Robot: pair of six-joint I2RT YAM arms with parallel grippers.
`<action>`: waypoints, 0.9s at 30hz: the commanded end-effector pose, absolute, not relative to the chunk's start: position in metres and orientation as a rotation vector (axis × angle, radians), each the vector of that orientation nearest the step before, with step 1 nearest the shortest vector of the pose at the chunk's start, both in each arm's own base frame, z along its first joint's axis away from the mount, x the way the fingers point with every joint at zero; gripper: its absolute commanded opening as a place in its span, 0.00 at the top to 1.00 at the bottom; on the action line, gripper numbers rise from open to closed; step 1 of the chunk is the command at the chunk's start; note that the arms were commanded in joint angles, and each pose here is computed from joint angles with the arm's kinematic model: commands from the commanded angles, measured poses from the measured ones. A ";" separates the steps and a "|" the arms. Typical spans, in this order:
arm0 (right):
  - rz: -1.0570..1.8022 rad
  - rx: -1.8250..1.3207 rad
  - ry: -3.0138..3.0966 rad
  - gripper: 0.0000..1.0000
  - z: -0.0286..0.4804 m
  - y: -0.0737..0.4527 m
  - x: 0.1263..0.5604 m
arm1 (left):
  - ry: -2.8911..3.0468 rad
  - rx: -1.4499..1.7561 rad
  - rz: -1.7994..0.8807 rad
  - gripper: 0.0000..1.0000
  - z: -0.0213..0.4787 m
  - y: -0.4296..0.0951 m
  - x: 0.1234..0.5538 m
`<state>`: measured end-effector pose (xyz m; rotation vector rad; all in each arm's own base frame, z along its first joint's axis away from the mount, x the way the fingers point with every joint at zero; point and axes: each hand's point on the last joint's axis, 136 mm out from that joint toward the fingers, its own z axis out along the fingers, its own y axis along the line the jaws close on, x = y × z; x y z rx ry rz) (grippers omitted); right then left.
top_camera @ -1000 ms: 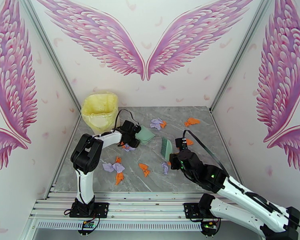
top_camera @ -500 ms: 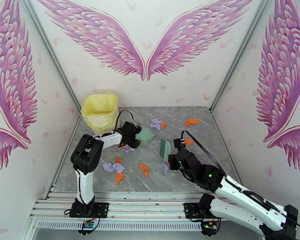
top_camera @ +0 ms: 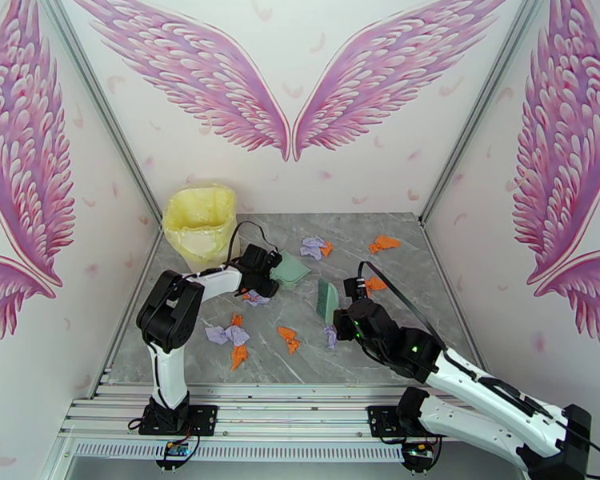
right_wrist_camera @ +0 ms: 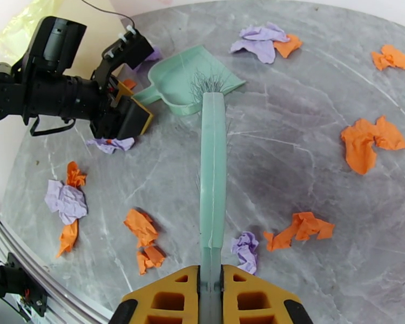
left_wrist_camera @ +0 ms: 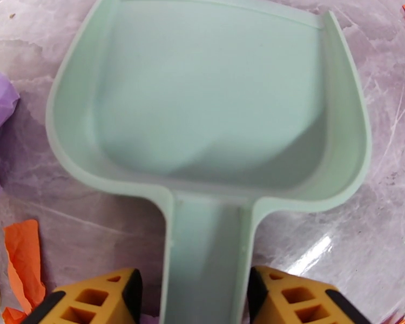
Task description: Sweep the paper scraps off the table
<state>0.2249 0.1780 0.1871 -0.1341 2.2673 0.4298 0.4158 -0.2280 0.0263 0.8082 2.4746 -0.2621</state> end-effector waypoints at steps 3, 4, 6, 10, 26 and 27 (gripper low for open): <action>0.470 -0.105 2.253 1.00 0.190 0.183 0.229 | 2.423 0.807 -0.288 0.43 0.045 -0.232 0.416; 0.472 -0.105 2.254 1.00 0.190 0.183 0.229 | 2.423 0.810 -0.288 0.44 0.045 -0.233 0.415; 0.474 -0.106 2.253 1.00 0.191 0.184 0.229 | 2.423 0.809 -0.286 0.46 0.045 -0.232 0.415; 0.476 -0.105 2.256 1.00 0.190 0.184 0.229 | 2.415 0.807 -0.292 0.49 0.048 -0.233 0.415; 0.507 -0.101 2.259 1.00 0.189 0.186 0.227 | 2.412 0.814 -0.299 0.53 0.050 -0.235 0.411; 0.506 -0.102 2.260 1.00 0.189 0.186 0.226 | 2.414 0.812 -0.294 0.53 0.050 -0.234 0.411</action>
